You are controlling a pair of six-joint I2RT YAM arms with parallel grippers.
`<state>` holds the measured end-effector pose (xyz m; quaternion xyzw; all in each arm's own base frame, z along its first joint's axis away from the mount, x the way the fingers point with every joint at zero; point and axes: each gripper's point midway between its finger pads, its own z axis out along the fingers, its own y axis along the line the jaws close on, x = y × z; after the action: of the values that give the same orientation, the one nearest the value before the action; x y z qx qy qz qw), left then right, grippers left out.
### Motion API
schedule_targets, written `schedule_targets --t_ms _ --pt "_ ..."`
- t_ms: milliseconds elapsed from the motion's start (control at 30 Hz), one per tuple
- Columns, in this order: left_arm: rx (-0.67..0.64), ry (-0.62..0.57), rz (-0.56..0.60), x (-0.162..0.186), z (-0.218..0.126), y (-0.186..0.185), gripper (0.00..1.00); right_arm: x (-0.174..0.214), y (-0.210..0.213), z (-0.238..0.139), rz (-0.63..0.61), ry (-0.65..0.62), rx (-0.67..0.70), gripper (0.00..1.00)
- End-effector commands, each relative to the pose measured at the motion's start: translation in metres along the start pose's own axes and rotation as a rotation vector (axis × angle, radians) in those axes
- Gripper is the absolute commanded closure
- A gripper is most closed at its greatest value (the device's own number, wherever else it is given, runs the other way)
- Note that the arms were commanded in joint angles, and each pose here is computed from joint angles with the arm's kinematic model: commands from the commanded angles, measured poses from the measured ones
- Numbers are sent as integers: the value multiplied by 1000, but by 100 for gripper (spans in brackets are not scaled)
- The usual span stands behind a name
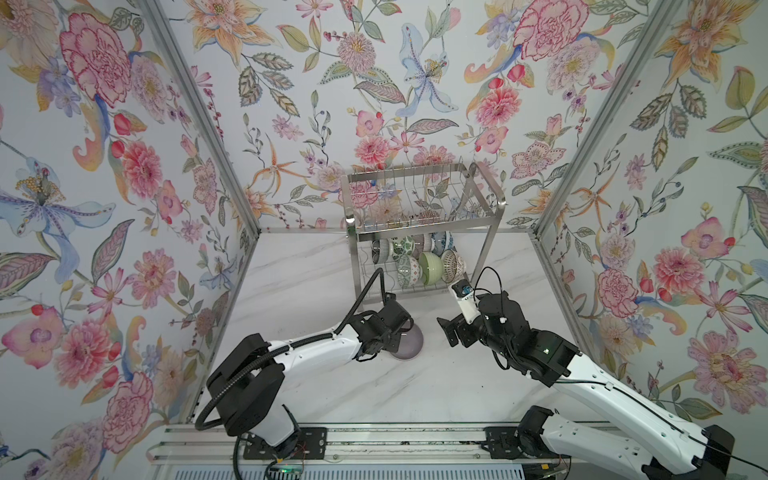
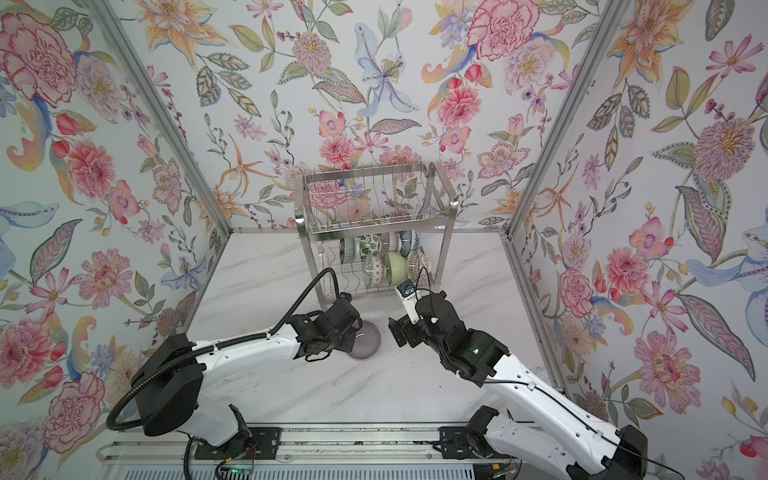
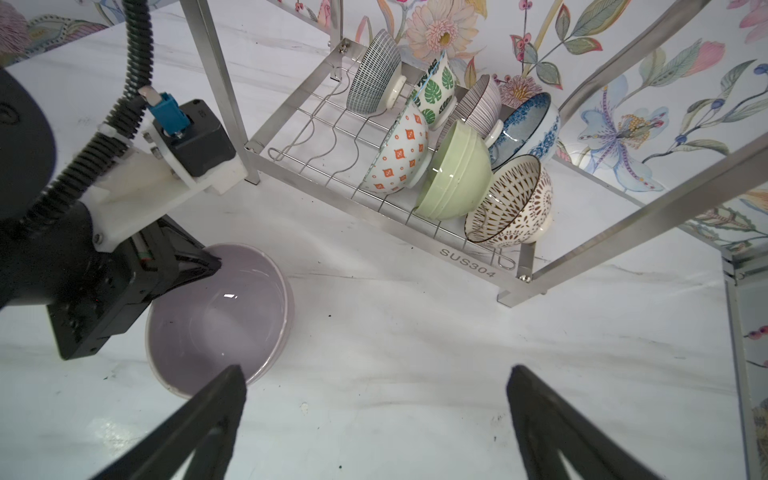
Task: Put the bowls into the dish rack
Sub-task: 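Lift the lilac bowl with the left gripper while the right gripper grasps its rim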
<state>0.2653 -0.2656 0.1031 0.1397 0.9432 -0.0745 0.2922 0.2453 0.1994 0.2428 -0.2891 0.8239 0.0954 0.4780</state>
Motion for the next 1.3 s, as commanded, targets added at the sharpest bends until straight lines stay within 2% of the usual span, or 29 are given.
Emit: schedule_targets --t_ms 0,167,300,400,467,600,1000,1167,1267 --pt "-18 -251 5 -68 -58 -5 100 -30 9 -20 76 -75 -84 1" --pt "-49 -402 -37 -97 -90 2 100 -62 28 -28 173 -144 -208 1" --pt "-52 -502 -89 -113 -109 7 100 -67 32 -15 241 -127 -214 3" --pt "-45 -561 -111 -122 -121 8 100 -70 30 -2 282 -97 -187 16" --pt "-47 -584 -111 -125 -126 9 100 -72 31 7 308 -79 -176 29" --pt "-54 -609 -110 -126 -133 12 100 -80 32 22 336 -60 -153 46" --pt "-23 -651 -110 -129 -144 11 100 -79 45 54 393 1 -131 75" --pt "-6 -662 -107 -131 -147 9 100 -81 46 54 390 -9 -114 99" --pt "5 -660 -96 -129 -146 7 100 -86 43 50 379 -27 -105 100"
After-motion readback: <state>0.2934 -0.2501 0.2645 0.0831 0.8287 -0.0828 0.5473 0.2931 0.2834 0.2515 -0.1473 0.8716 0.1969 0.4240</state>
